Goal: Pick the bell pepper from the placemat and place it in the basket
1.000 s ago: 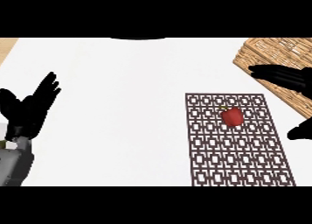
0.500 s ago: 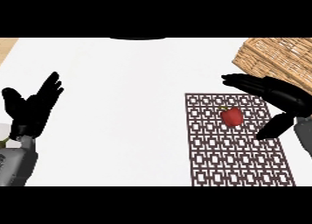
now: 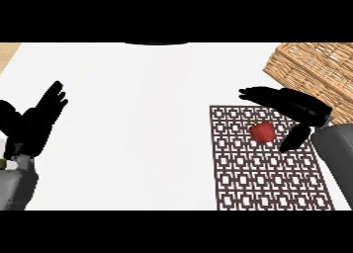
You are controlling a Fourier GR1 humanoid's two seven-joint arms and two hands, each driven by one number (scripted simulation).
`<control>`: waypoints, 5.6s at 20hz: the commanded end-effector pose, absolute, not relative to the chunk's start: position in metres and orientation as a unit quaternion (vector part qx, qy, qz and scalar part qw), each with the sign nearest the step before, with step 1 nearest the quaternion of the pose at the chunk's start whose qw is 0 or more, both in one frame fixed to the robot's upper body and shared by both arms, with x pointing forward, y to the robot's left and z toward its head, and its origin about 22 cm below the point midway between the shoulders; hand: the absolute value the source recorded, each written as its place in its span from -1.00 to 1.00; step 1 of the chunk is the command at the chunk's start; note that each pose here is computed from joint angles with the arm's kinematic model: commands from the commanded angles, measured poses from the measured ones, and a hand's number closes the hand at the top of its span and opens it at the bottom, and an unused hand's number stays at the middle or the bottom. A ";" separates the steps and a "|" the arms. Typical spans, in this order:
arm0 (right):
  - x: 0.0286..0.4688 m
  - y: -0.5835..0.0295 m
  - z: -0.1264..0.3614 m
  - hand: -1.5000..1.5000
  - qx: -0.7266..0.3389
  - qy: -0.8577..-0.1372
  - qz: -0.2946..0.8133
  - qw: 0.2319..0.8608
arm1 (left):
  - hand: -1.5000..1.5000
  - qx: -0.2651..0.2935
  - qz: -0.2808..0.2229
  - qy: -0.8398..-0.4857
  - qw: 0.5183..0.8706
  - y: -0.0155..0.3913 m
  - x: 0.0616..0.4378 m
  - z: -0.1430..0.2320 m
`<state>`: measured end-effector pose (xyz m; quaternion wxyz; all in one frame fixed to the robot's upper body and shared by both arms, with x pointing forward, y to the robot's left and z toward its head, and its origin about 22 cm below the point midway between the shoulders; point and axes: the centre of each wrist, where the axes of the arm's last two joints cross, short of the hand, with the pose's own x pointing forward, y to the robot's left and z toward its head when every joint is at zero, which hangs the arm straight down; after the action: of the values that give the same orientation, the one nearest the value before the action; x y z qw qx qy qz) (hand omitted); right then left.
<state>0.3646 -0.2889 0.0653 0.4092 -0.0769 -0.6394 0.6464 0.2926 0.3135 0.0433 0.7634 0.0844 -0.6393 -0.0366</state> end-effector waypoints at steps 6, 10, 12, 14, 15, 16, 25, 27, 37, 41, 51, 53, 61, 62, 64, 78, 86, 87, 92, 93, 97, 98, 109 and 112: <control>0.375 -0.315 0.072 -1.00 -0.064 -0.641 0.648 0.407 | 0.00 0.081 -0.037 -0.636 0.766 0.321 0.294 0.050; 0.371 -0.319 0.057 -1.00 -0.035 -0.638 0.650 0.411 | 0.00 0.079 -0.037 -0.638 0.765 0.319 0.287 0.053; 0.367 -0.317 0.076 -1.00 -0.020 -0.637 0.662 0.394 | 0.00 0.086 -0.034 -0.633 0.768 0.324 0.297 0.044; 0.357 -0.297 0.050 -1.00 -0.016 -0.642 0.660 0.389 | 0.00 0.089 -0.032 -0.640 0.762 0.311 0.297 0.037; 0.367 -0.303 0.051 -1.00 -0.021 -0.635 0.663 0.394 | 0.00 0.097 -0.038 -0.635 0.765 0.289 0.295 0.043; 0.366 -0.298 0.045 -1.00 -0.024 -0.632 0.671 0.386 | 0.00 0.088 -0.035 -0.631 0.770 0.324 0.284 0.029; 0.362 -0.303 0.039 -1.00 -0.077 -0.623 0.678 0.383 | 0.00 0.086 -0.036 -0.639 0.763 0.294 0.313 0.057; 0.363 -0.307 0.027 -1.00 -0.086 -0.630 0.669 0.385 | 0.00 0.085 -0.039 -0.634 0.767 0.318 0.289 0.044; 0.354 -0.272 0.000 1.00 -0.105 -0.608 0.715 0.330 | 0.00 0.087 -0.037 -0.641 0.761 0.304 0.300 0.026; 0.349 -0.284 0.000 1.00 -0.098 -0.600 0.728 0.316 | 0.00 0.091 -0.033 -0.643 0.759 0.324 0.299 0.047; 0.371 -0.182 -0.011 1.00 -0.290 -0.507 0.411 0.700 | 0.00 0.076 -0.043 -0.640 0.763 0.305 0.302 0.042; 0.376 -0.178 -0.002 1.00 -0.313 -0.495 0.363 0.724 | 0.00 0.071 -0.046 -0.641 0.762 0.305 0.299 0.039; 0.407 -0.112 0.108 1.00 -0.336 -0.668 0.129 0.652 | 0.00 0.054 -0.075 -0.645 0.758 0.287 0.318 0.057; 0.404 -0.100 0.115 1.00 -0.349 -0.674 0.112 0.641 | 0.00 0.050 -0.073 -0.639 0.764 0.285 0.313 0.043; 0.400 -0.074 0.131 1.00 -0.372 -0.685 0.096 0.619 | 0.00 0.063 -0.064 -0.646 0.758 0.280 0.312 0.041; 0.426 -0.029 0.263 1.00 -0.493 -0.629 0.026 0.600 | 0.00 0.078 -0.050 -0.641 0.762 0.305 0.302 0.041; 0.450 -0.069 0.272 1.00 -0.553 -0.609 -0.010 0.568 | 0.00 0.082 -0.039 -0.636 0.766 0.302 0.291 0.036; 0.456 -0.087 0.274 1.00 -0.561 -0.602 -0.020 0.568 | 0.00 0.082 -0.045 -0.637 0.766 0.300 0.302 0.047; 0.467 -0.128 0.288 1.00 -0.613 -0.548 -0.038 0.568 | 0.00 0.079 -0.043 -0.636 0.767 0.290 0.292 0.034; 0.470 -0.137 0.282 1.00 -0.633 -0.535 -0.030 0.559 | 0.00 0.078 -0.044 -0.637 0.766 0.319 0.293 0.043; 0.472 -0.162 0.265 1.00 -0.631 -0.527 -0.050 0.567 | 0.00 0.082 -0.034 -0.648 0.756 0.314 0.299 0.046; 0.471 -0.168 0.264 1.00 -0.632 -0.519 -0.047 0.574 | 0.00 0.090 -0.030 -0.639 0.763 0.305 0.301 0.039; 0.458 -0.246 0.215 1.00 -0.619 -0.537 -0.060 0.570 | 0.00 0.089 -0.036 -0.635 0.767 0.319 0.284 0.028; 0.460 -0.261 0.189 1.00 -0.625 -0.529 -0.073 0.569 | 0.00 0.079 -0.036 -0.643 0.761 0.311 0.287 0.043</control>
<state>0.4627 -0.2499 0.2082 0.5735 -0.6283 -0.5235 -0.0490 0.2888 0.3114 0.0375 0.7635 0.0846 -0.6392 -0.0371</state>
